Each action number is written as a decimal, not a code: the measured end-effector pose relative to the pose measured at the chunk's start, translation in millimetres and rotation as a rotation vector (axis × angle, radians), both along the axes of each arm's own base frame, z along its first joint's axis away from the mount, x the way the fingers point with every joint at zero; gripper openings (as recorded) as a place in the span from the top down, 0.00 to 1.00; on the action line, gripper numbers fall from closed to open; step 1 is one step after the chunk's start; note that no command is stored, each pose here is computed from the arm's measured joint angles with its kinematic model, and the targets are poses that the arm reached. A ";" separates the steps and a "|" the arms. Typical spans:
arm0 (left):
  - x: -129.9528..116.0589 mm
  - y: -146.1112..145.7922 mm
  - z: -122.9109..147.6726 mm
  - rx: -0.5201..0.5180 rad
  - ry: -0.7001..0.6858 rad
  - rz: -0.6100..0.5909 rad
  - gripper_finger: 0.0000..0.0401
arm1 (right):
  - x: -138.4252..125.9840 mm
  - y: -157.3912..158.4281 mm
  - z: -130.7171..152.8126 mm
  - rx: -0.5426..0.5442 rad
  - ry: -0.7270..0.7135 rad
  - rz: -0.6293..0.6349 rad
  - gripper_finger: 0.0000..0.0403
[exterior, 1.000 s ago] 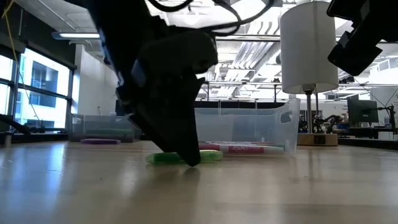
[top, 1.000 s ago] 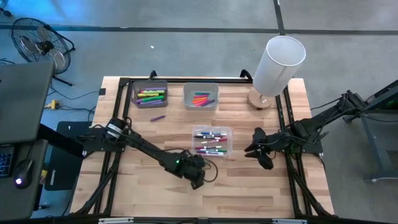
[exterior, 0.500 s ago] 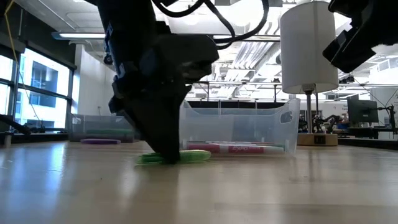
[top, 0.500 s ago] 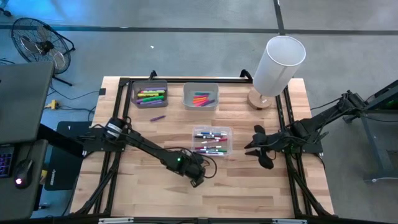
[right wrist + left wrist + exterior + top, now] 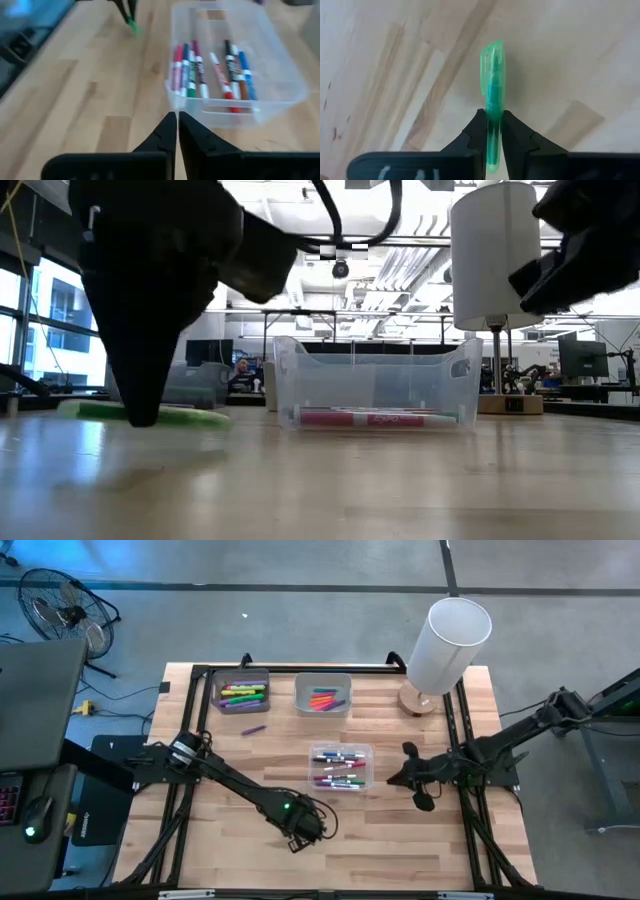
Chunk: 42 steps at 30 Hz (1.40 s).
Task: Pick & Place Markers
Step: Put the green pen into the gray bin
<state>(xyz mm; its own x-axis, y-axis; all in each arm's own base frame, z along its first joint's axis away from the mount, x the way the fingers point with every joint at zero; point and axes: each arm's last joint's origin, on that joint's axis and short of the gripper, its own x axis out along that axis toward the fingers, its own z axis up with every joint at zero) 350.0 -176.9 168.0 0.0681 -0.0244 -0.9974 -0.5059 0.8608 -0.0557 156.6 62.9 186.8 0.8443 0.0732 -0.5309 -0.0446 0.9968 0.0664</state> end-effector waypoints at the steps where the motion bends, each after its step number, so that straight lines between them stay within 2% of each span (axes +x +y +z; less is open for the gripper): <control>1: 0.2 -0.2 1.6 -0.002 -0.002 -0.001 0.92 | 0.1 -1.6 -5.6 0.018 -0.016 0.020 0.98; 6: -0.6 1.0 1.3 0.009 0.005 -0.004 0.94 | 1.9 -19.9 -24.8 0.121 -0.132 0.036 0.99; 11: -0.1 0.6 1.7 -0.007 0.006 -0.003 0.94 | -3.1 -39.8 -24.9 0.199 -0.257 -0.044 1.00; 16: 0.3 0.1 2.6 -0.023 0.006 0.009 0.94 | -20.4 -44.2 -25.3 0.235 -0.327 -0.076 1.00; 22: 0.3 0.3 2.8 -0.023 0.006 0.029 0.94 | -44.1 -48.4 -25.0 0.194 -0.330 -0.172 1.00; 30: 0.8 0.5 3.5 -0.022 -0.001 0.019 0.94 | -65.0 -55.6 -11.2 0.152 -0.491 -0.191 1.00; 36: 1.0 0.4 3.9 -0.024 -0.003 0.024 0.94 | -67.9 -58.6 -15.5 0.138 -0.386 -0.187 1.00; 42: 1.6 0.0 4.2 -0.032 -0.008 0.034 0.93 | -70.0 -60.9 -13.2 0.095 -0.360 -0.201 1.00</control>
<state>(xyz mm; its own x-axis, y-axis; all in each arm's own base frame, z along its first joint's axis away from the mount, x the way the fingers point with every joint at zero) 351.5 -176.9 172.2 0.0774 -0.0536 -0.9956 -0.5341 0.8410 -0.0868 86.6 1.9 173.6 0.9771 -0.0770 -0.1984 0.1125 0.9782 0.1743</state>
